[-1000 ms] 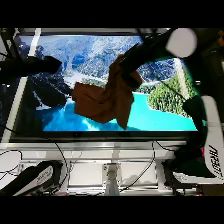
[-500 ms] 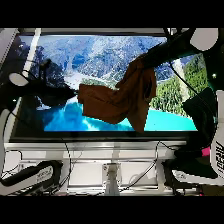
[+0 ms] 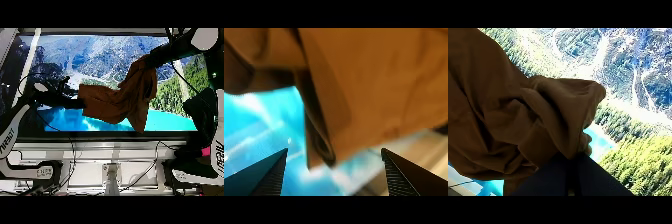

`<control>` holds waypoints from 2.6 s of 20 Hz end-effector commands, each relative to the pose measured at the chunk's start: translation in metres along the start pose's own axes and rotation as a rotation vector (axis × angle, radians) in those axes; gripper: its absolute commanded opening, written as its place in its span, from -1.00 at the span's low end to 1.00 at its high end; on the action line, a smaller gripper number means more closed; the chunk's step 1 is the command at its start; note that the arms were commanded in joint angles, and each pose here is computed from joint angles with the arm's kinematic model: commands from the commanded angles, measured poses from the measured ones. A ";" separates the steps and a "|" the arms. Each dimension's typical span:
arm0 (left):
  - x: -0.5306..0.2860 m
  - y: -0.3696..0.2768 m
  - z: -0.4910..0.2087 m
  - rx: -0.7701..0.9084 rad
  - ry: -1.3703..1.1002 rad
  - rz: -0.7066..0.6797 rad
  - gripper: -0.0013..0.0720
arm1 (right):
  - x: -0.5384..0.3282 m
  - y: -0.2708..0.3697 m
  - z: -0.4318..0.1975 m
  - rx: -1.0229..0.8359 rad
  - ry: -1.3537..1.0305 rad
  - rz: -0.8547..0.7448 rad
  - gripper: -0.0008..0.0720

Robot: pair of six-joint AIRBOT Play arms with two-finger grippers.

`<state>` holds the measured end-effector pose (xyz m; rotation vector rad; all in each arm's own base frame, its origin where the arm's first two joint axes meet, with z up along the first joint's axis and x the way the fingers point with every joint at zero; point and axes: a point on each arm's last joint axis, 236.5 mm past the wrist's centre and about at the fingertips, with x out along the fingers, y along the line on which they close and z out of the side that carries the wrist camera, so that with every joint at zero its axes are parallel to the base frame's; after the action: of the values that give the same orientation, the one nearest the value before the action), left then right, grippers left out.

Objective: Fold the clothes and pants, and hang the long-sleeved shirts on hangers.

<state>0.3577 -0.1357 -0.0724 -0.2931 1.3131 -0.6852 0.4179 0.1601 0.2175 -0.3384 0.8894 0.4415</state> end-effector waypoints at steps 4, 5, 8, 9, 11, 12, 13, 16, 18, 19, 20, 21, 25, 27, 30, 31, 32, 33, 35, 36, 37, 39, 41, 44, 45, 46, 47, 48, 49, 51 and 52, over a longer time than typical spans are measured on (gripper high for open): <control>-0.037 0.053 0.085 -0.196 -0.328 0.151 0.79 | 0.000 -0.001 0.000 -0.001 0.000 -0.002 -0.93; -0.044 0.058 0.097 -0.194 -0.369 0.170 0.79 | 0.000 -0.001 0.000 -0.001 0.000 -0.002 -0.93; -0.046 0.065 0.122 -0.210 -0.398 0.169 0.79 | 0.000 -0.001 0.000 -0.001 0.001 -0.001 -0.93; -0.044 0.069 0.130 -0.232 -0.402 0.163 0.79 | 0.001 -0.001 -0.001 -0.001 0.003 -0.001 -0.93; -0.035 0.075 0.140 -0.242 -0.376 0.144 0.79 | 0.004 -0.001 -0.001 0.000 0.009 0.000 -0.93; -0.028 0.077 0.141 -0.236 -0.343 0.130 0.79 | 0.006 0.000 -0.001 0.000 0.012 0.001 -0.93; -0.020 0.079 0.140 -0.237 -0.311 0.115 0.79 | 0.006 0.000 -0.002 0.000 0.014 0.001 -0.93; 0.005 0.085 0.133 -0.218 -0.229 0.081 0.79 | 0.007 0.000 -0.002 0.000 0.014 0.002 -0.93; 0.012 0.085 0.131 -0.188 -0.207 0.074 0.79 | 0.007 0.000 -0.002 0.000 0.015 0.001 -0.93; 0.014 0.085 0.130 -0.186 -0.203 0.076 0.79 | 0.007 0.000 -0.002 0.000 0.014 0.002 -0.93; 0.015 0.087 0.129 -0.178 -0.195 0.085 0.79 | 0.007 0.000 -0.001 0.000 0.014 0.002 -0.93; 0.017 0.087 0.126 -0.165 -0.180 0.097 0.79 | 0.007 0.000 -0.002 0.000 0.014 0.002 -0.93; 0.032 0.078 0.107 -0.083 -0.083 0.116 0.68 | 0.007 0.000 -0.002 0.000 0.014 0.002 -0.93; 0.039 0.066 0.103 -0.006 -0.050 0.104 0.00 | 0.007 0.000 -0.002 0.000 0.014 0.002 -0.93; 0.042 0.060 0.109 0.039 -0.061 0.110 -0.93 | 0.007 0.000 -0.002 0.000 0.015 0.002 -0.93; 0.039 0.059 0.113 0.044 -0.074 0.111 -0.92 | 0.007 -0.001 -0.002 0.000 0.015 0.001 -0.93; 0.033 0.056 0.121 0.048 -0.093 0.106 -0.92 | 0.007 -0.002 -0.002 -0.001 0.015 -0.005 -0.93; 0.023 0.052 0.131 0.062 -0.121 0.110 -0.92 | 0.007 -0.005 -0.002 -0.003 0.018 -0.017 -0.93; -0.014 0.042 0.160 0.106 -0.212 0.133 -0.92 | 0.006 -0.014 -0.004 -0.008 0.026 -0.057 -0.93; -0.042 0.035 0.177 0.133 -0.274 0.150 -0.92 | 0.006 -0.021 -0.006 -0.011 0.032 -0.086 -0.93; -0.071 0.028 0.192 0.157 -0.337 0.170 -0.92 | 0.005 -0.029 -0.007 -0.009 0.038 -0.110 -0.93; -0.135 0.016 0.215 0.199 -0.464 0.217 -0.92 | 0.004 -0.044 -0.012 0.020 0.043 -0.130 -0.93; -0.199 0.010 0.226 0.219 -0.587 0.274 -0.92 | 0.002 -0.070 -0.019 0.069 0.052 -0.164 -0.93; -0.284 0.008 0.225 0.219 -0.750 0.372 -0.92 | -0.005 -0.117 -0.035 0.165 0.058 -0.220 -0.93; -0.305 0.007 0.222 0.220 -0.790 0.398 -0.92 | -0.008 -0.130 -0.037 0.191 0.044 -0.234 -0.93; -0.325 0.004 0.220 0.223 -0.831 0.423 -0.92 | -0.010 -0.142 -0.037 0.204 0.020 -0.244 -0.94; -0.341 0.001 0.218 0.225 -0.863 0.442 -0.92 | -0.012 -0.151 -0.035 0.204 -0.003 -0.249 -0.93; -0.354 -0.003 0.216 0.230 -0.891 0.459 -0.92 | -0.014 -0.157 -0.032 0.208 -0.028 -0.250 -0.93; -0.365 -0.008 0.214 0.238 -0.914 0.472 -0.92 | -0.016 -0.159 -0.031 0.218 -0.043 -0.242 -0.93; -0.385 -0.022 0.212 0.258 -0.962 0.493 -0.92 | -0.021 -0.147 -0.026 0.217 -0.063 -0.205 -0.93; -0.396 -0.031 0.211 0.270 -0.993 0.505 -0.92 | -0.026 -0.138 -0.022 0.196 -0.076 -0.181 -0.93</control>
<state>0.5232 0.0330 0.2706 -0.0727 0.3990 -0.2563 0.4619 0.0197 0.2287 -0.2339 0.8456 0.1534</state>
